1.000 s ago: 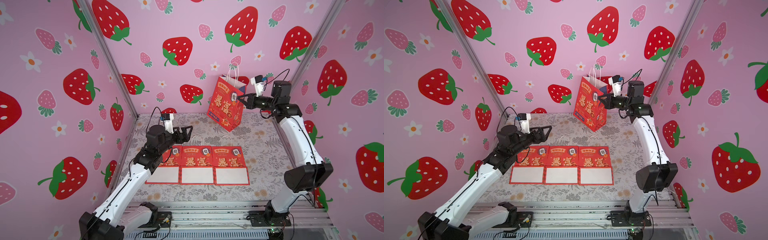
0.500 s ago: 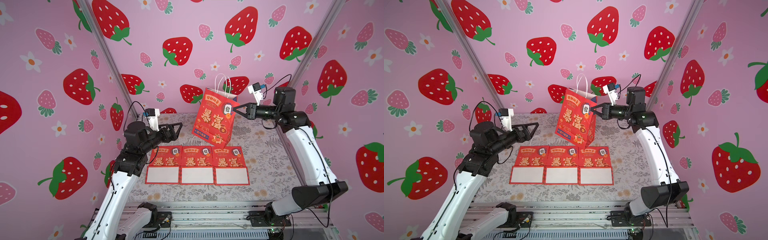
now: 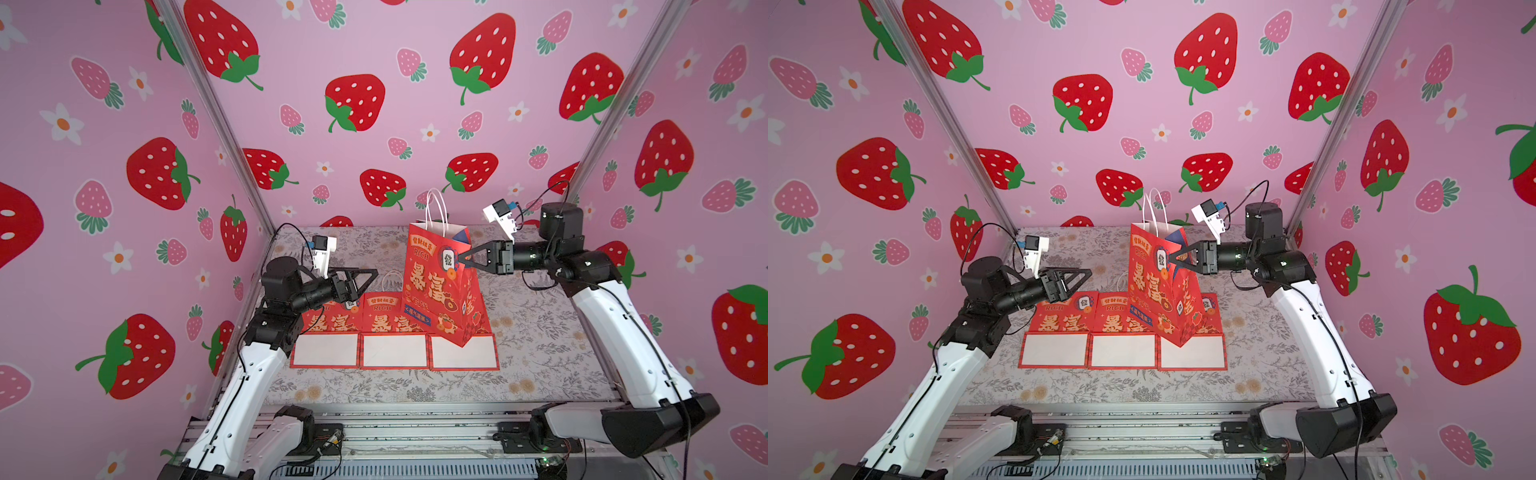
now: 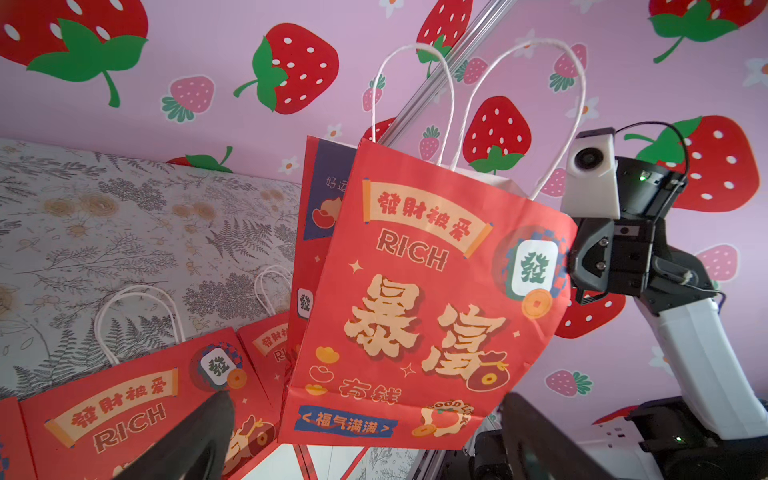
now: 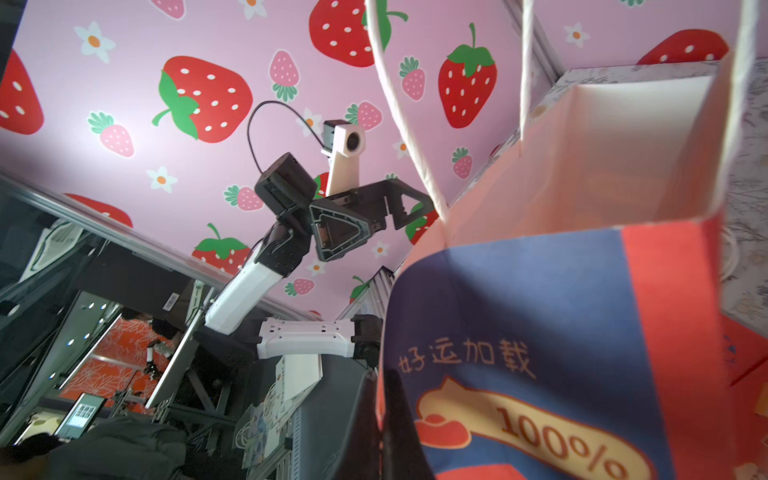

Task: Put away the paper bag
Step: Press the paper bag.

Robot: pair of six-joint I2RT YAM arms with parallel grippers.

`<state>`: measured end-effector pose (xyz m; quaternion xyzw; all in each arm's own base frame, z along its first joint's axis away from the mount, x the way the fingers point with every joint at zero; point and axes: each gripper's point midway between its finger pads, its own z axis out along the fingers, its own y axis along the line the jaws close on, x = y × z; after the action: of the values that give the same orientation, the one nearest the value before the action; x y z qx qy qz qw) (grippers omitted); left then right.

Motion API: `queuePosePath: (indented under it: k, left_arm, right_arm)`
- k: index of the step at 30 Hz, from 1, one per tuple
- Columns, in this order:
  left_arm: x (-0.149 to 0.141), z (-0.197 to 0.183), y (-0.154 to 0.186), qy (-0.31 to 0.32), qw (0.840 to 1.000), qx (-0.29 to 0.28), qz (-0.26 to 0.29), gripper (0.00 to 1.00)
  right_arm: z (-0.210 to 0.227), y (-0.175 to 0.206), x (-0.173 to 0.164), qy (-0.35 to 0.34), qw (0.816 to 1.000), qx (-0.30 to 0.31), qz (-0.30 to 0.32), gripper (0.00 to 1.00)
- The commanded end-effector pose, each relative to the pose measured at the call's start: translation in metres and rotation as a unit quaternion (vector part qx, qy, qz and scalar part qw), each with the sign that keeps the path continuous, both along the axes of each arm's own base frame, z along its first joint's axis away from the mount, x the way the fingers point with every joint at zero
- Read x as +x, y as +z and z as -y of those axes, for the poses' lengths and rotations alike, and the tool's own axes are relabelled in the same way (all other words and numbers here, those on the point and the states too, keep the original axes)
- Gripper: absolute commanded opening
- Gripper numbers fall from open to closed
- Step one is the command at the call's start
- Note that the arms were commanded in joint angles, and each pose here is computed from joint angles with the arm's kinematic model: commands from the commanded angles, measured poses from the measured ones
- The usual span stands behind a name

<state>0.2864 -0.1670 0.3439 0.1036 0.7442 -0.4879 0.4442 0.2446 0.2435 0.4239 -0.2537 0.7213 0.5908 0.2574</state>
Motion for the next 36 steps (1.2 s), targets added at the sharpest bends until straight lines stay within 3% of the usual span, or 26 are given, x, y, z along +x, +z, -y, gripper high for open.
queuePosePath:
  k: [1, 9, 16, 21, 24, 34, 36]
  left_arm:
    - [-0.005, 0.008, 0.008, -0.043, 0.998, -0.034, 0.013, 1.00]
    - [-0.004, 0.018, 0.012, -0.078, 0.994, -0.070, 0.033, 1.00]
    - [-0.024, 0.042, 0.027, -0.136, 0.986, -0.070, 0.073, 0.98]
    - [-0.035, 0.054, 0.031, -0.162, 0.980, -0.067, 0.093, 0.81]
    - [-0.041, 0.060, 0.033, -0.178, 0.977, -0.068, 0.100, 0.66]
    - [-0.054, 0.063, 0.044, -0.188, 0.971, -0.071, 0.126, 0.01]
    - [-0.056, 0.062, 0.046, -0.185, 0.971, -0.072, 0.131, 0.00]
  right_arm:
    - [0.001, 0.030, -0.035, 0.050, 0.997, 0.039, 0.034, 0.00]
    - [0.002, 0.043, -0.064, 0.093, 0.993, 0.066, 0.038, 0.00]
    - [0.000, 0.049, -0.072, 0.112, 0.990, 0.072, 0.044, 0.00]
    - [0.000, 0.052, -0.074, 0.117, 0.989, 0.074, 0.049, 0.00]
    - [0.000, 0.054, -0.076, 0.118, 0.989, 0.076, 0.052, 0.00]
    - [0.002, 0.057, -0.080, 0.111, 0.989, 0.077, 0.060, 0.00]
    - [0.002, 0.056, -0.078, 0.104, 0.990, 0.076, 0.060, 0.00]
